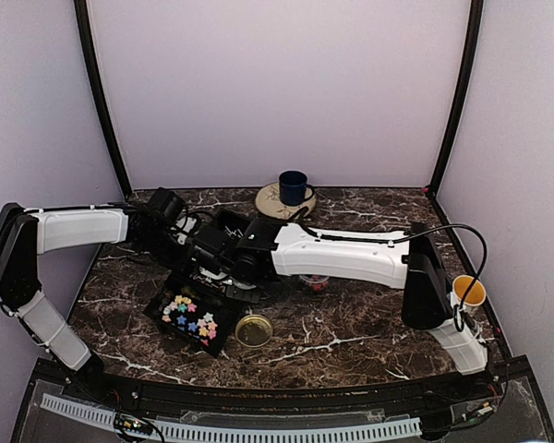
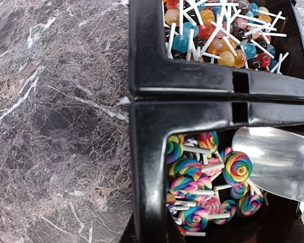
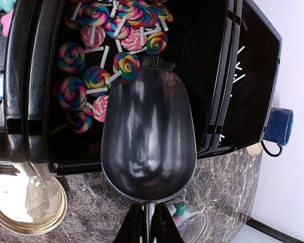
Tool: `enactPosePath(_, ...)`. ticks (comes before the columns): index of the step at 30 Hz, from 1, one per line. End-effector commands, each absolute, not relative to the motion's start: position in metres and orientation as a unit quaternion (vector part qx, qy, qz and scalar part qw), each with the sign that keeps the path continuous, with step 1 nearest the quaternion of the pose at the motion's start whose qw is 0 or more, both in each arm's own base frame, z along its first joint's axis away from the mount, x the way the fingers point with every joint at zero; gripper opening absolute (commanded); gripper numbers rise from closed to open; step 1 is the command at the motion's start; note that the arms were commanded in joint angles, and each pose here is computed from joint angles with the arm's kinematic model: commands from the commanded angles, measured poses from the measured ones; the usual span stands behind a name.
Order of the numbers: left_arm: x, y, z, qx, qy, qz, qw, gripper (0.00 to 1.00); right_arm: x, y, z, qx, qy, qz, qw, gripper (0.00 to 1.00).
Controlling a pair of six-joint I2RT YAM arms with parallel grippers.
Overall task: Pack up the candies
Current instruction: Scoop the fake candies from the plate.
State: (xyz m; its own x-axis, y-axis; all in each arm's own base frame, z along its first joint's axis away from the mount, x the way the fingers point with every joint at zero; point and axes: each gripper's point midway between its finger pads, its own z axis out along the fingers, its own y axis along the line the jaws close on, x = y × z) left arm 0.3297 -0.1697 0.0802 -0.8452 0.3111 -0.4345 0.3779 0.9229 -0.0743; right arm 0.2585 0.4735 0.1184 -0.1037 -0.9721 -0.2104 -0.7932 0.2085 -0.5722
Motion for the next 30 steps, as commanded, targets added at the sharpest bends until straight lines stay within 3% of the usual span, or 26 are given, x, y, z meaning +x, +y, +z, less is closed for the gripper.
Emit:
enactPosePath(1, 0.353, -0.191, 0.125, 0.194, 0.928, -0.122, 0.292, 0.0, 0.257, 0.471, 0.092, -0.626, 0.718, -0.176, 0.247, 0.0)
enactPosePath(12, 0.347, -0.205, 0.136, 0.217, 0.912, -0.164, 0.308, 0.0, 0.233, 0.545, 0.072, -0.689, 0.67, -0.028, 0.276, 0.0)
enactPosePath(20, 0.348, -0.206, 0.139, 0.218, 0.909, -0.167, 0.314, 0.0, 0.193, 0.549, 0.084, -0.716, 0.633, 0.1, 0.277, 0.0)
enactPosePath(26, 0.349, -0.203, 0.142, 0.214, 0.908, -0.162, 0.322, 0.0, 0.21, 0.537, 0.086, -0.661, 0.671, 0.138, 0.307, 0.0)
enactPosePath(30, 0.349, -0.206, 0.143, 0.215, 0.906, -0.17, 0.322, 0.0, 0.238, 0.533, 0.078, -0.613, 0.719, 0.105, 0.31, 0.0)
